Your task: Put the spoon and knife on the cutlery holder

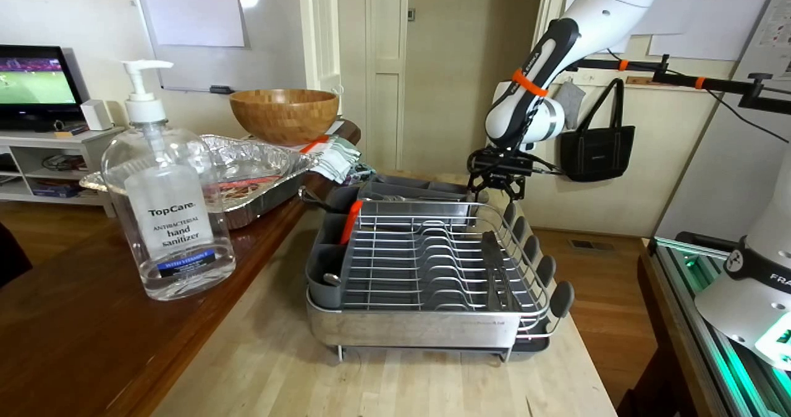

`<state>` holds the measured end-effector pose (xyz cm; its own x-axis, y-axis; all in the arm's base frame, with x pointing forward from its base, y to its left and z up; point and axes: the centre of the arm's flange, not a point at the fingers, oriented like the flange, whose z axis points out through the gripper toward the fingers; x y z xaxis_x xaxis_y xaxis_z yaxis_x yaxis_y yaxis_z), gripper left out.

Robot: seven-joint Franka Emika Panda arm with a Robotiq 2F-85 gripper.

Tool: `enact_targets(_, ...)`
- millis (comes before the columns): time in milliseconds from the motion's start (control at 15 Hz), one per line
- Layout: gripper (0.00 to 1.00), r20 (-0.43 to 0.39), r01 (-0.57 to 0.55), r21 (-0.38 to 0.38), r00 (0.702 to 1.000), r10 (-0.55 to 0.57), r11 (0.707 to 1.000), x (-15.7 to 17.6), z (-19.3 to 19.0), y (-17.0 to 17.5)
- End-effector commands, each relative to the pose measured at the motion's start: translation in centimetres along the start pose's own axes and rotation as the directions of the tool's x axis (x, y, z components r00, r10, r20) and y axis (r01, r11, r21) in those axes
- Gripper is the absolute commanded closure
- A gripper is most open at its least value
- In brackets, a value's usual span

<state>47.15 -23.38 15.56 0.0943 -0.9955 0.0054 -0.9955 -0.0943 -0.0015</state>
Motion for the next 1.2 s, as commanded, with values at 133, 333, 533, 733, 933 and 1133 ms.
enact_targets(133, 0.0, -0.011, -0.045, 0.015, 0.999, 0.045, 0.999, 1.1, 1.6, -0.2)
enact_targets(333, 0.0, -0.004, -0.067, -0.006, 0.998, 0.067, 0.998, 1.9, 2.3, -0.3)
enact_targets(533, 0.13, 0.002, -0.072, -0.041, 0.997, 0.072, 0.997, 2.2, 3.0, -0.2)
enact_targets(733, 0.36, 0.0, -0.072, -0.045, 0.997, 0.072, 0.996, 2.3, 2.7, -0.4)
enact_targets(933, 0.62, -0.005, -0.078, -0.041, 0.997, 0.078, 0.996, 2.5, 2.3, -0.5)
enact_targets(1133, 0.84, -0.013, -0.082, -0.033, 0.997, 0.082, 0.996, 2.6, 1.8, -0.6)
